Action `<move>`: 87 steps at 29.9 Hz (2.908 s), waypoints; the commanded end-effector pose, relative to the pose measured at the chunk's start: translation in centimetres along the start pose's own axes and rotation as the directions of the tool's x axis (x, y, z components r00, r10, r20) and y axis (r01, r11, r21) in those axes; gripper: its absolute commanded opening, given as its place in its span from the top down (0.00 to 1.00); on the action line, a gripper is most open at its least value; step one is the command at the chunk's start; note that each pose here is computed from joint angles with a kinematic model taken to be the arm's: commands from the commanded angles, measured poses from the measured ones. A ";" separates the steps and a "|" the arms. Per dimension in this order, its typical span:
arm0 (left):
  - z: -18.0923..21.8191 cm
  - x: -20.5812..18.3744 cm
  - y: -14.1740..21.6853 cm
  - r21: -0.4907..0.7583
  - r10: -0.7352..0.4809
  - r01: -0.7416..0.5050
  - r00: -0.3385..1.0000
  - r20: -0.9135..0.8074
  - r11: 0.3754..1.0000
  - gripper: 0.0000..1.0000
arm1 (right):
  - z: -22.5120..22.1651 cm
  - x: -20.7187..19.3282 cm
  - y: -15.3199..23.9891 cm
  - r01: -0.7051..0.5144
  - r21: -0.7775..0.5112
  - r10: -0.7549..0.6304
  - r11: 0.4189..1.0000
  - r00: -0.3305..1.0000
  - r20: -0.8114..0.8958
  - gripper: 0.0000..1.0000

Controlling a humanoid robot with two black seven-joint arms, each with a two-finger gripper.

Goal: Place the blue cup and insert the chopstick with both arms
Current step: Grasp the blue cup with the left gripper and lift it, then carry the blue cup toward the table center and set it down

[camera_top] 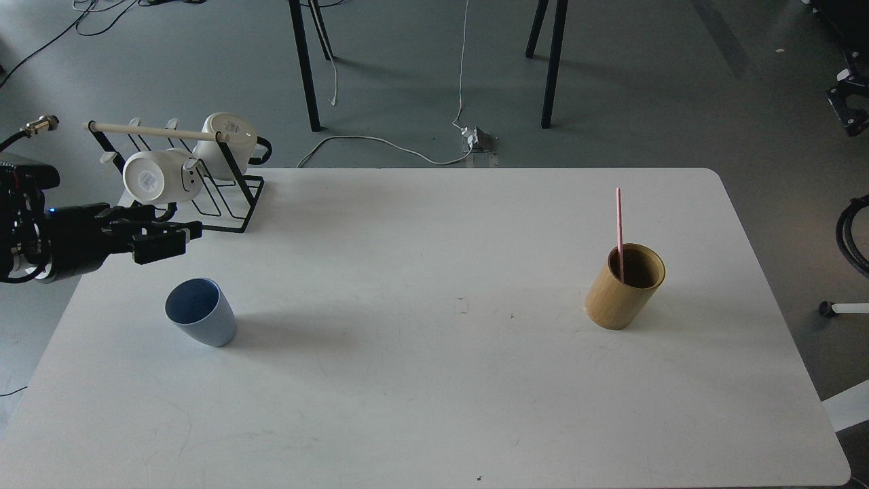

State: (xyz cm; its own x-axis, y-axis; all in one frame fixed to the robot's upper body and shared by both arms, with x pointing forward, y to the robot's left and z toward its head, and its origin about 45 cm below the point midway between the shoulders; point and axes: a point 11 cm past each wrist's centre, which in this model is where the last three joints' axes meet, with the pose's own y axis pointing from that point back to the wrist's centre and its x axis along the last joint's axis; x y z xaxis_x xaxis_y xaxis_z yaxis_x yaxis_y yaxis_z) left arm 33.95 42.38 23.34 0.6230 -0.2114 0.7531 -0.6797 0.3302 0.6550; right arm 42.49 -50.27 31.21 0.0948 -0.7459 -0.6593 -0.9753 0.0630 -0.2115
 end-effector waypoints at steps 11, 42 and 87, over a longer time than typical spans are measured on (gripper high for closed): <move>-2.0 -6.6 -2.4 0.075 -0.175 0.167 0.977 0.122 0.983 0.28 | -0.3 0.2 0.0 -0.007 0.010 0.008 1.000 1.000 -0.002 0.01; 4.8 5.0 -3.7 -0.123 -0.098 0.138 0.954 0.283 0.983 0.99 | -1.0 0.7 0.1 -0.024 0.030 0.024 0.999 1.000 -0.002 0.01; 28.9 5.1 -17.6 -0.350 -0.121 0.372 0.814 0.569 0.860 0.86 | -7.3 -0.3 -0.3 0.003 0.132 0.005 0.991 0.998 -0.062 0.01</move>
State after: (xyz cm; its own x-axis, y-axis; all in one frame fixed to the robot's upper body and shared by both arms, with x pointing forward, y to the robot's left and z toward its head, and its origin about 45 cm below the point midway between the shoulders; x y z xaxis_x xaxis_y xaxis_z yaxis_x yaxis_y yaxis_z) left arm 37.78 9.03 17.21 0.3715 -0.7362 0.5657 -0.2145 0.5248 0.8238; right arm 41.35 -54.81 36.79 0.0796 -0.7828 -0.6171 -0.9396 0.1477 -0.3086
